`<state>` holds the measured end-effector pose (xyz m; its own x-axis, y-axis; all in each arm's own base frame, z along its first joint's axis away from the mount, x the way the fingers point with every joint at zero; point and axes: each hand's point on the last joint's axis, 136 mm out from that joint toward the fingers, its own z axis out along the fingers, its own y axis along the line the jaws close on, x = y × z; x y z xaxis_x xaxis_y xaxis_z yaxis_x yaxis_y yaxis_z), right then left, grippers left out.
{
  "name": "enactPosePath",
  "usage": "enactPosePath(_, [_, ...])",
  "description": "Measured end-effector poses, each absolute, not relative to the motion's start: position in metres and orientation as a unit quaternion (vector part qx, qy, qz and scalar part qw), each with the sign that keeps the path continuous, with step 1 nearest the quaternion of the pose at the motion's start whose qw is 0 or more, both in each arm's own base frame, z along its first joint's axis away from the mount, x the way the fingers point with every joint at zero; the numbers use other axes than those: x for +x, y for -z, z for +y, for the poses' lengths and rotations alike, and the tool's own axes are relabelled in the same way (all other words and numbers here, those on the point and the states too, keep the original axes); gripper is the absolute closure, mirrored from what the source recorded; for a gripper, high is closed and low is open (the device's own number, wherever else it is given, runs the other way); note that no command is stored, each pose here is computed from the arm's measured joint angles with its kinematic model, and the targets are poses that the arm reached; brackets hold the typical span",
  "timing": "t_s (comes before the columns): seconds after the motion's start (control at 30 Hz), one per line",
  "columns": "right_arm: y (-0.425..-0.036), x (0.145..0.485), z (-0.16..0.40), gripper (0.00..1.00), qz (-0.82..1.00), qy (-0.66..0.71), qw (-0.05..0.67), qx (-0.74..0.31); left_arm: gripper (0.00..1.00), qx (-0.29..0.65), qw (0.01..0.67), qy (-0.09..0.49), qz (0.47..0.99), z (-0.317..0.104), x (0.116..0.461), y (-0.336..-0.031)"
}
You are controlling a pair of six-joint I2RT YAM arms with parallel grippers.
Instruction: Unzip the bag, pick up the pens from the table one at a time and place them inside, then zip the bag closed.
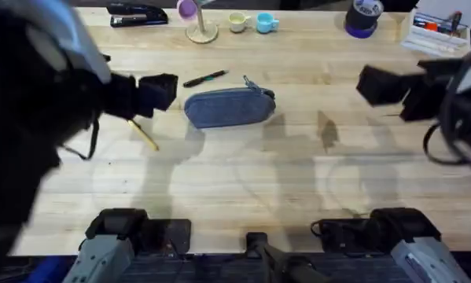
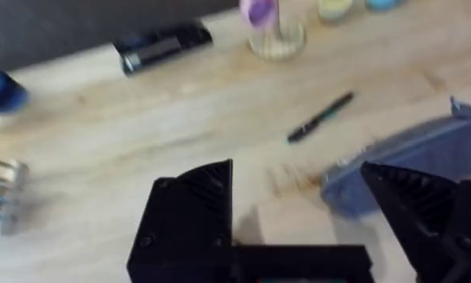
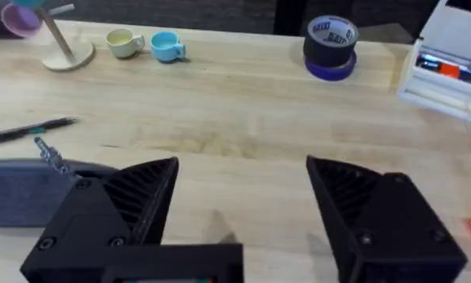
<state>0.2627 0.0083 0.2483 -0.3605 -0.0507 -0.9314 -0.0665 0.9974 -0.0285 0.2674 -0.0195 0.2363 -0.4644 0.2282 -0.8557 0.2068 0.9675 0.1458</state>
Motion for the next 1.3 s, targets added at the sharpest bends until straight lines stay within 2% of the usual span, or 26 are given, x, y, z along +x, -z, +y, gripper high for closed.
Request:
enactPosePath(0.17, [-0.265, 0.296, 0.020, 0.005, 0.839, -0.024, 0.538, -0.075, 0.008, 0.133, 0.412, 0.009, 0.901, -0.022, 0.287, -0.245])
enactPosePath(0.33, [-0.262, 0.309, 0.024, 0.005, 0.847, -0.032, 0.523, -0.084, 0.008, 0.137, 0.397, 0.023, 0.907, -0.027, 0.298, -0.254])
enactPosePath(0.73, [-0.263, 0.311, 0.029, 0.006, 0.847, -0.046, 0.522, -0.093, 0.008, 0.160, 0.374, 0.036, 0.913, -0.033, 0.293, -0.244])
enactPosePath(0.87, [-0.264, 0.311, 0.030, 0.006, 0.846, -0.049, 0.523, -0.094, 0.008, 0.231, 0.341, 0.045, 0.910, -0.042, 0.276, -0.232])
enactPosePath(1.0, [-0.265, 0.311, 0.032, 0.005, 0.844, -0.053, 0.524, -0.097, 0.008, 0.344, 0.301, 0.066, 0.887, -0.057, 0.252, -0.218])
enactPosePath(1.13, [-0.265, 0.311, 0.033, 0.005, 0.844, -0.055, 0.524, -0.099, 0.008, 0.429, 0.298, 0.065, 0.850, -0.064, 0.253, -0.213])
enactPosePath(1.3, [-0.265, 0.311, 0.034, 0.005, 0.844, -0.057, 0.524, -0.100, 0.007, 0.486, 0.315, 0.059, 0.813, -0.070, 0.265, -0.212])
